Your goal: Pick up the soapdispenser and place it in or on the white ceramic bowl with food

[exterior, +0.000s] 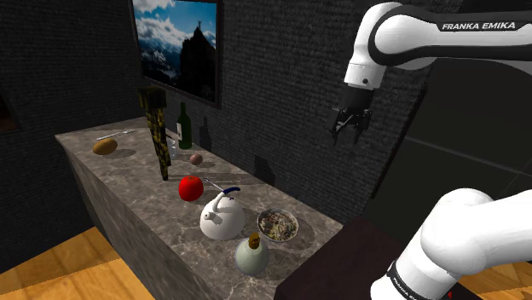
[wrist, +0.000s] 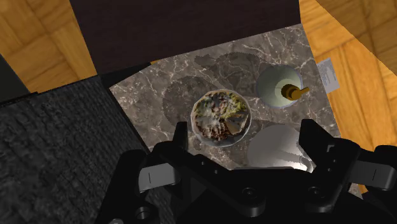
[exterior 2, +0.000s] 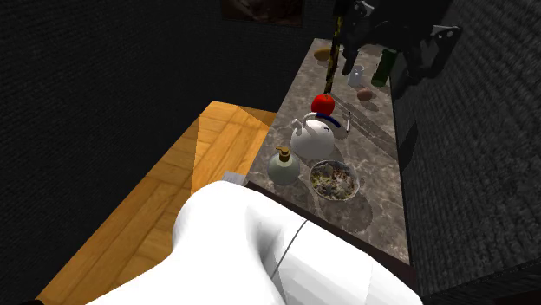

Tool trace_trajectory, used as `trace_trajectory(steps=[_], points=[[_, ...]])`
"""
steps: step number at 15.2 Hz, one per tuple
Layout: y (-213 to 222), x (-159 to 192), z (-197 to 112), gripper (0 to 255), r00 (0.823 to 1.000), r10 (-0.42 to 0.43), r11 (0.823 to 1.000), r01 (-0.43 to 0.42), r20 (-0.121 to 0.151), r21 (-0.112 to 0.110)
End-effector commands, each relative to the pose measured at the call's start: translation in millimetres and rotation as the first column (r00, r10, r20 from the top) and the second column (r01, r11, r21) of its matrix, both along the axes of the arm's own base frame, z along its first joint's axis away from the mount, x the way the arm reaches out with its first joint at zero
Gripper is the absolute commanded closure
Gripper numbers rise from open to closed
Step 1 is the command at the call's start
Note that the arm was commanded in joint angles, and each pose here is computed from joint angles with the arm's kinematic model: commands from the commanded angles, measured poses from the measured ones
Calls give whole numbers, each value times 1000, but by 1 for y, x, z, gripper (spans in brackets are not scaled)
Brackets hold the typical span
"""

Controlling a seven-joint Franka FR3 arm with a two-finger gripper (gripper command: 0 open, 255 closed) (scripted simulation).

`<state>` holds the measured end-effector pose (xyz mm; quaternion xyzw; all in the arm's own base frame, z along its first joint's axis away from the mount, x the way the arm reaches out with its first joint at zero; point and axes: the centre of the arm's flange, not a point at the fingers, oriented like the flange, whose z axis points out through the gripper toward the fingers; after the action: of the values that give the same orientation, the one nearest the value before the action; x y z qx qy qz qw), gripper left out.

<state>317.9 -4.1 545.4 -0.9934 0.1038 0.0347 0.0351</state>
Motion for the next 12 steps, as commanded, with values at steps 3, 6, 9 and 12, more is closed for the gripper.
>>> trace_trajectory(steps=[3, 6, 9, 12], points=[[15, 7, -21, 0, 1000, -10, 1000, 10, -2, -6], [36, 17, -54, 0, 1000, -24, 1000, 24, -5, -14], [58, 27, -86, 0, 999, -39, 999, 38, -8, -22], [79, 37, -119, 0, 999, -53, 998, 53, -11, -31]])
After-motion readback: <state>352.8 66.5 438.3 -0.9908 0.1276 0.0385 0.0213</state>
